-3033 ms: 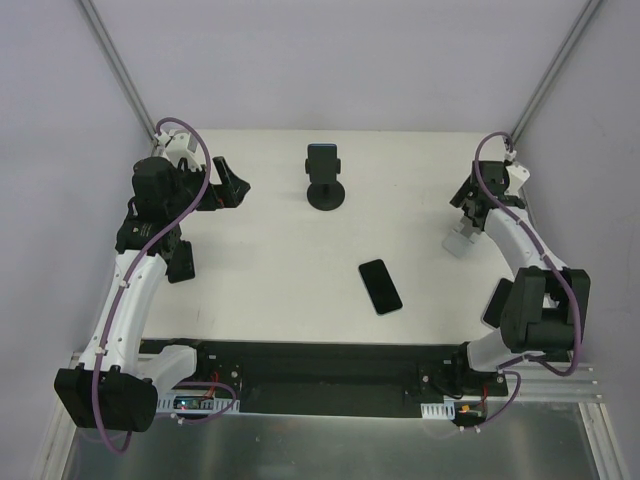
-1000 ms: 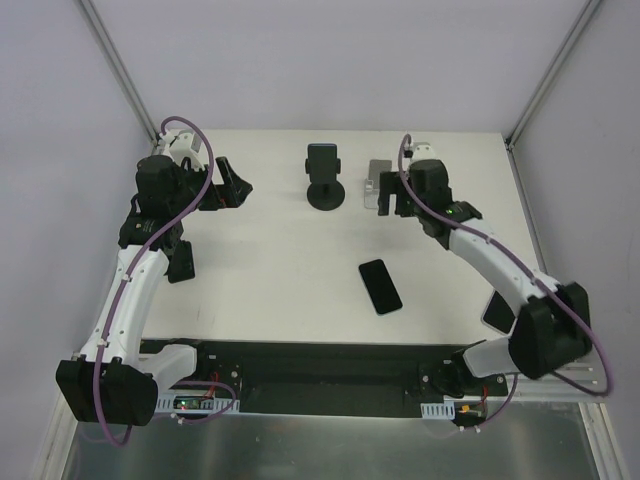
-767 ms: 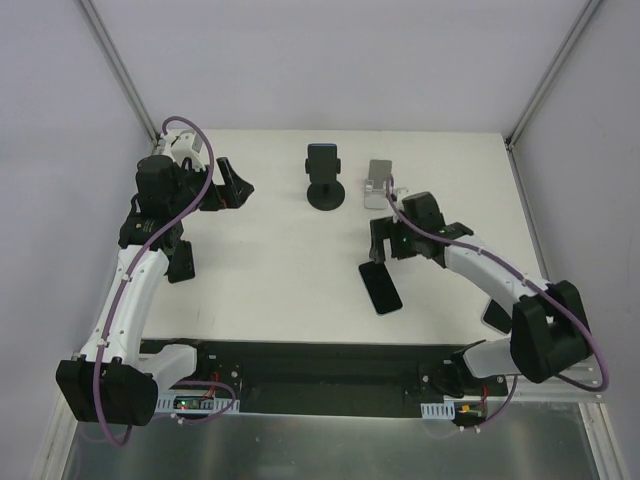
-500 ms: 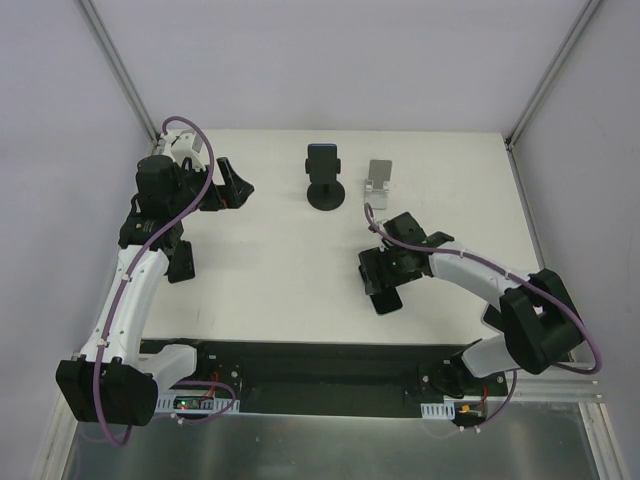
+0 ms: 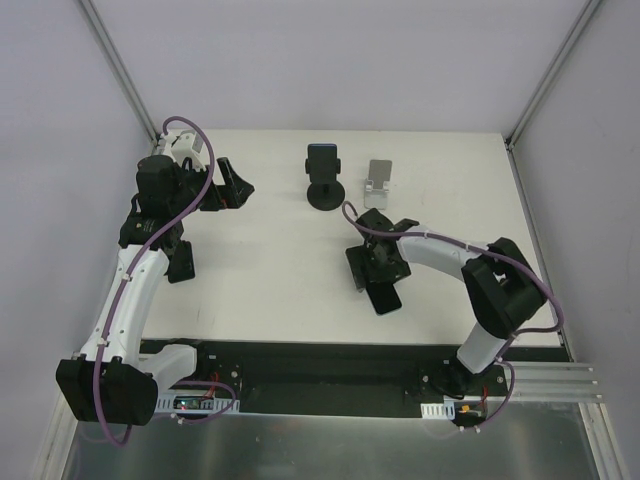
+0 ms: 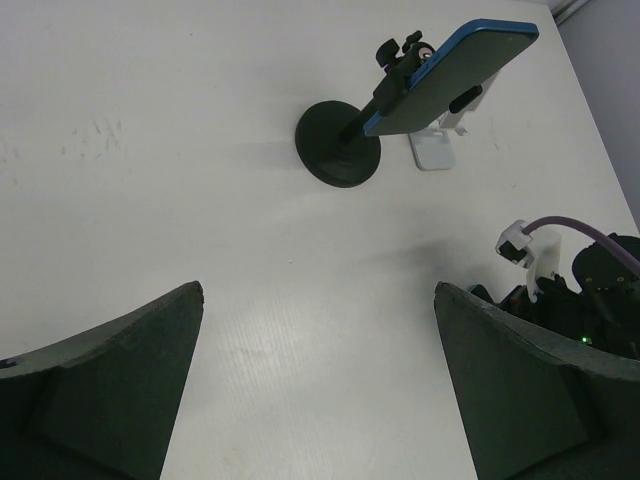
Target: Place the phone on the phone stand
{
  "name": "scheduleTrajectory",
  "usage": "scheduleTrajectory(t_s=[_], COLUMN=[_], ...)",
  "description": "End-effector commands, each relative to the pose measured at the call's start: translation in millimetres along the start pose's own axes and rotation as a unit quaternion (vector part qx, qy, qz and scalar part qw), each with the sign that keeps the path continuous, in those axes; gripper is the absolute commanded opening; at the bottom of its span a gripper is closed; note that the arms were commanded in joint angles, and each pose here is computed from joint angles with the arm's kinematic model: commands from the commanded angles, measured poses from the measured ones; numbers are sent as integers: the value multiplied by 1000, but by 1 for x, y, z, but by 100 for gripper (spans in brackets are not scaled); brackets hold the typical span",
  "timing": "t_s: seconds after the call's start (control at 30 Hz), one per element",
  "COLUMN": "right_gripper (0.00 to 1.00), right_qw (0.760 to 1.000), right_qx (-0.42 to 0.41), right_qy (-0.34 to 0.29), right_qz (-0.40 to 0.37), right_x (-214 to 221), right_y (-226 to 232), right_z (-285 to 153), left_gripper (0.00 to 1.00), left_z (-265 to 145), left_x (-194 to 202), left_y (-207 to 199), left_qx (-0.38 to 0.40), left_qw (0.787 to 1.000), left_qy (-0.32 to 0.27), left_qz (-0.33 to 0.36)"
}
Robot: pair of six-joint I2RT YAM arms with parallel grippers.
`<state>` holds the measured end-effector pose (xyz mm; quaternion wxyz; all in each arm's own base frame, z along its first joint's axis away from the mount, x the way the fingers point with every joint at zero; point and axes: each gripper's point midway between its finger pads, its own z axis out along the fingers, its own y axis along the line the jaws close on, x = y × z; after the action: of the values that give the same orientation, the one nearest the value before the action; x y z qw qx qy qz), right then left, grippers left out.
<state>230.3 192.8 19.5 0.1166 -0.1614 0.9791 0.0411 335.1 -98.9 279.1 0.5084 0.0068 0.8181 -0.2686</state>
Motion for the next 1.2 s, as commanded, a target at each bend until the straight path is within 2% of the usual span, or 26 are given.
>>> scheduleTrajectory(t_s=[0.0,0.17,0.23,0.4,0.47,0.6,0.67,0.7,0.73,0.77,0.8,0.87,1.0,1.1,1.17], right_gripper=[96,99,88,74,70,69,59,43,36,28,14,1,1,1,1], right_qw=[999,999,998,997,997,996,996,997,996,997,996,991,973,946,919], right_qx=[42,35,40,43,47,59,62,65,77,69,75,78,74,63,57], right_qy=[20,36,46,58,62,69,55,45,27,-22,-43,-107,-215,-311,-380], right_qz=[9,-11,-12,-12,-15,-20,-21,-20,-21,-17,-9,3,38,66,87], right_x=[2,4,7,11,11,9,3,1,-5,-23,-29,-49,-82,-106,-128], right_y=[-7,-3,-5,-4,-4,-8,-8,-10,-14,-9,-12,-13,-14,-15,-18], right_z=[-6,-3,-1,0,-1,-1,-1,-1,0,-3,-4,-10,-24,-39,-57], left_gripper=[98,98,98,98,98,98,98,98,98,98,98,98,98,98,98], left_z=[0,-1,-1,-2,-2,-3,-3,-3,-4,-4,-5,-6,-6,-5,-5], left_x=[-9,-10,-10,-10,-10,-11,-11,-12,-11,-12,-12,-13,-13,-12,-12], left_y=[-8,-9,-9,-9,-10,-10,-10,-10,-11,-11,-11,-12,-11,-10,-11], left_qx=[18,18,18,18,19,19,18,18,19,19,20,19,17,17,18], left_qw=[1000,1000,1000,1000,999,999,999,999,999,999,999,999,999,999,999], left_qy=[-15,-17,-18,-19,-18,-20,-20,-22,-22,-23,-23,-26,-27,-24,-23], left_qz=[15,16,17,17,17,18,17,18,19,19,19,21,22,21,20])
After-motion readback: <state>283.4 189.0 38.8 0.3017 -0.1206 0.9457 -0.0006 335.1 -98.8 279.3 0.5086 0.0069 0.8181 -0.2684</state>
